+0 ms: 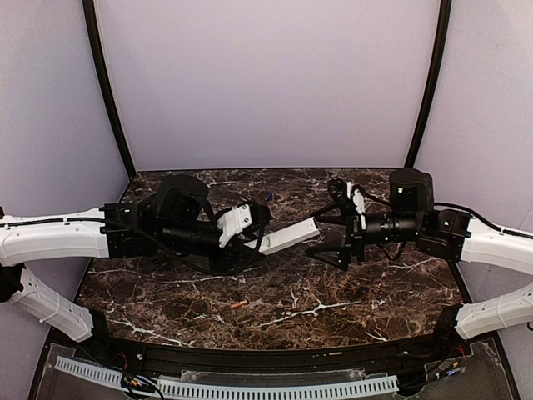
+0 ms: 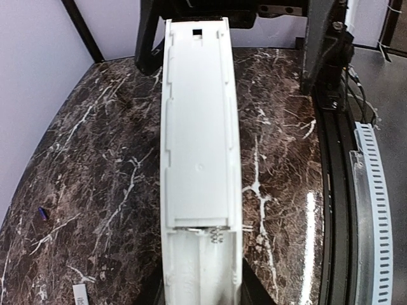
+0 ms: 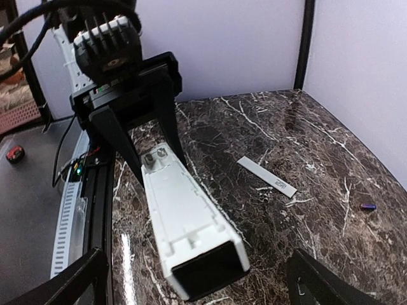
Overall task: Load the batteries into the remote control
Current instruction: Pass from the right arm to the left, then pass from the left arm to the right
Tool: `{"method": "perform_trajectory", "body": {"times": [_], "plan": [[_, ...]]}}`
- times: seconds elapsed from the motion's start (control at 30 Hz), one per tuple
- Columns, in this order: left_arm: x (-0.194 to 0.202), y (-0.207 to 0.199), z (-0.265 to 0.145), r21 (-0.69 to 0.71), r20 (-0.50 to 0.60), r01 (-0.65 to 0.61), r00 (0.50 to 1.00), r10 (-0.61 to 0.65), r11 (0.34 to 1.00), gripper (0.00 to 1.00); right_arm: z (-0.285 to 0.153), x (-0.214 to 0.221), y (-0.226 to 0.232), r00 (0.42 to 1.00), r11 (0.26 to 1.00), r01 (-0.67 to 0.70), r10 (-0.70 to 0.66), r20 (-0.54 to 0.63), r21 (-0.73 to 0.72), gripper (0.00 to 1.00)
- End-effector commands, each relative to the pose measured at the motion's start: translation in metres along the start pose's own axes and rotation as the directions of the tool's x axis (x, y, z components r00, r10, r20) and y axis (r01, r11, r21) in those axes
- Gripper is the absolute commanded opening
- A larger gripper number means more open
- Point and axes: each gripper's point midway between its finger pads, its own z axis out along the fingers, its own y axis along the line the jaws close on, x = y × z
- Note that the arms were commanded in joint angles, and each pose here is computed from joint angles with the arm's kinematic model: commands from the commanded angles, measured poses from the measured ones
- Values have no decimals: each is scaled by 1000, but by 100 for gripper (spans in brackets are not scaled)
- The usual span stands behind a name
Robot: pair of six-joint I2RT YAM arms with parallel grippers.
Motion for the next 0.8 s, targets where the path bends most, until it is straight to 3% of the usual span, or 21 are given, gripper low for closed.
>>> {"method": "perform_trajectory", "body": {"times": [0.0, 0.17, 0.37, 0.77], "plan": [[-21, 38, -8, -206, 89, 99, 993, -82, 974, 1, -12, -25, -28, 975, 973, -191, 173, 140, 129, 99], [-20, 65, -10, -350, 114, 182, 982, -151, 919, 0, -14, -25, -59, 940, 902, -335, 301, 158, 273, 99], [-20, 85, -12, -449, 148, 241, 970, -195, 860, 1, -19, -38, -62, 914, 900, -372, 312, 261, 227, 99], [-24, 84, -7, -475, 164, 213, 975, -152, 854, 0, 5, -56, -71, 826, 845, -533, 509, 241, 44, 99]]}}
